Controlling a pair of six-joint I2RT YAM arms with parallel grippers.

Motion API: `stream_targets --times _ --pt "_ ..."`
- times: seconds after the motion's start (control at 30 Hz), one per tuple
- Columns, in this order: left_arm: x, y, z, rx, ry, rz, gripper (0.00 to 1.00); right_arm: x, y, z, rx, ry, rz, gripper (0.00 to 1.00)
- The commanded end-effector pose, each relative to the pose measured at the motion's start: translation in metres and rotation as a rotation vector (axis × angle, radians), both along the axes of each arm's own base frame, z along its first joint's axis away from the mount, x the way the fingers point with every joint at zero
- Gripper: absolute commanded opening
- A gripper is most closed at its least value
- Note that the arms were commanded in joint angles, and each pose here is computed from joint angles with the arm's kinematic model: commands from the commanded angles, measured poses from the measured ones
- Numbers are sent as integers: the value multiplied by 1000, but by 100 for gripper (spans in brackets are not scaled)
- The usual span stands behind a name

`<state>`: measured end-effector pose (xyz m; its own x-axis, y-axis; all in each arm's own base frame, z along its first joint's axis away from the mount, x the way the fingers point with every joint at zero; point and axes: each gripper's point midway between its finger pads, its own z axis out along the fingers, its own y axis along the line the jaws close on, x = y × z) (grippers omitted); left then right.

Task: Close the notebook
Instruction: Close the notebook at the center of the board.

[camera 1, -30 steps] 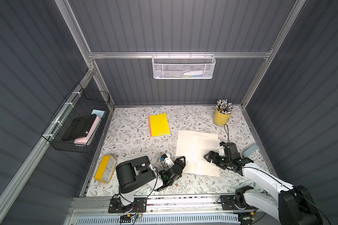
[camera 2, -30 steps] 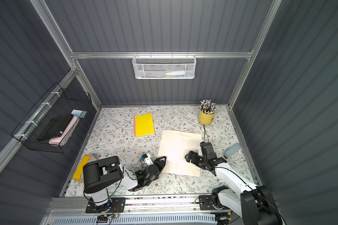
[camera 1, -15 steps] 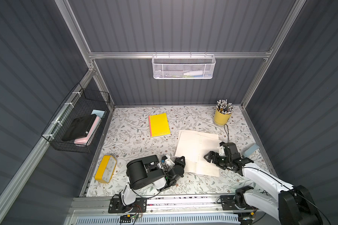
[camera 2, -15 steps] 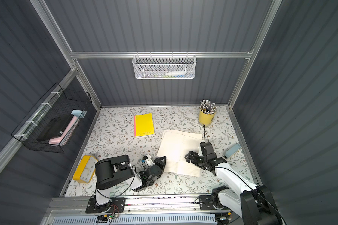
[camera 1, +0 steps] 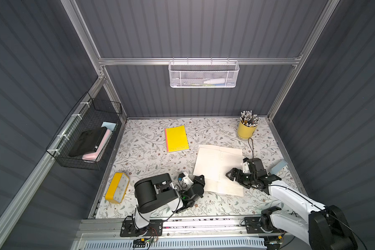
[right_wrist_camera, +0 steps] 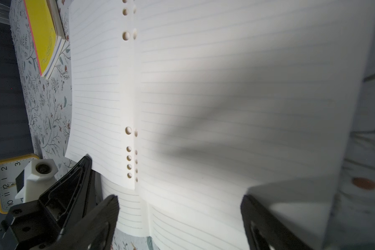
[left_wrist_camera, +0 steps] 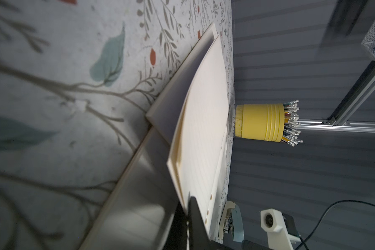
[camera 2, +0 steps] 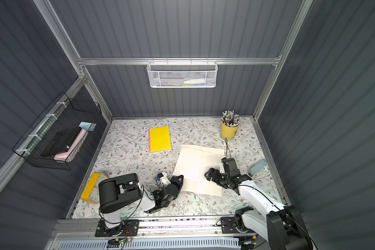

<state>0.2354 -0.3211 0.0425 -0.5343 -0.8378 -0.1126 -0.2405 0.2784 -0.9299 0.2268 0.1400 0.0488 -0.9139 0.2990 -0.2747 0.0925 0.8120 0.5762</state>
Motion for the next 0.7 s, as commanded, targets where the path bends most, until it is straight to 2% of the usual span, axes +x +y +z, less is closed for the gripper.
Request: stream_targets --times 0.0,0.27,0.5,0.67 --pt "-10 12 -3 117 4 -32 0 -1 3 5 12 14 18 91" --pt "-16 38 22 253 -38 -11 0 12 13 25 56 -44 34 91" --pt "-30 82 45 365 -99 117 0 28 38 42 97 -66 109 91" --pt "-37 113 52 397 -117 191 0 31 67 51 118 -85 155 91"
